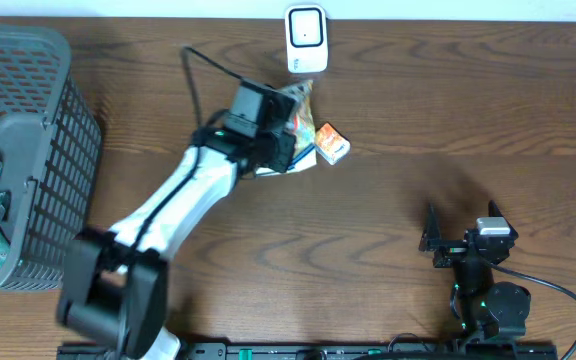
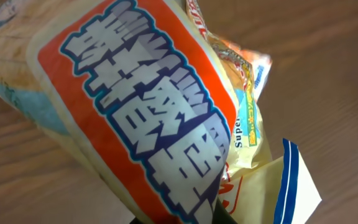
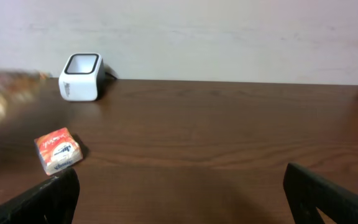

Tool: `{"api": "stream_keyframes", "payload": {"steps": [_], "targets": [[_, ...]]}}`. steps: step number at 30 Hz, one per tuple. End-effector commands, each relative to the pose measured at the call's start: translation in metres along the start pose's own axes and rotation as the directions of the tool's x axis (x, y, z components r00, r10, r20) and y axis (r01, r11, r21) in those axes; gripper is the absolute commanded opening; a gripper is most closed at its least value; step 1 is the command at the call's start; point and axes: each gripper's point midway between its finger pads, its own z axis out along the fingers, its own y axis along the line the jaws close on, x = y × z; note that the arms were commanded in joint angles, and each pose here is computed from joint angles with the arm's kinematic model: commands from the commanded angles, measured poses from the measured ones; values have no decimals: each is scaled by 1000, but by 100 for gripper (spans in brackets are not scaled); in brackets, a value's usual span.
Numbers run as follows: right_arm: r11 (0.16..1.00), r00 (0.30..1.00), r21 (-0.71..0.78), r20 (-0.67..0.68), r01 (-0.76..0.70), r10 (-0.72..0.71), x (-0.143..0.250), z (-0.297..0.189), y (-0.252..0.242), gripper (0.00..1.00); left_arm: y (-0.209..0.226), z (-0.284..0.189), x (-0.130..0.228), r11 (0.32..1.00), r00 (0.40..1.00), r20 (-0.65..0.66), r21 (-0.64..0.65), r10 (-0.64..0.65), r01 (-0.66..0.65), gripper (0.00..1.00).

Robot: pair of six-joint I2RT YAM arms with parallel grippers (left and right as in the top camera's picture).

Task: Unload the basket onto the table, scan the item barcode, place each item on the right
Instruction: 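Carry the snack bag to the scanner and release it beside the packet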

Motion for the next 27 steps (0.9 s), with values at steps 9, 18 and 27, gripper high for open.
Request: {"api": "stream_keyframes", "payload": {"steps": [9,18,27], "targets": [[1000,1000,3,-2,6,-6,1,0,-1,99,1,14,-14,996,996,39,-26,85,-84,55],[1000,1000,4,-2,7,-7,1,0,-1,99,29,-85,-83,972,941,319,-233,110,-35,70],[1000,1000,4,-2,7,-7,1,0,-1,99,106,-209,-89,913,844,535,-330,-28,239,78]]}}
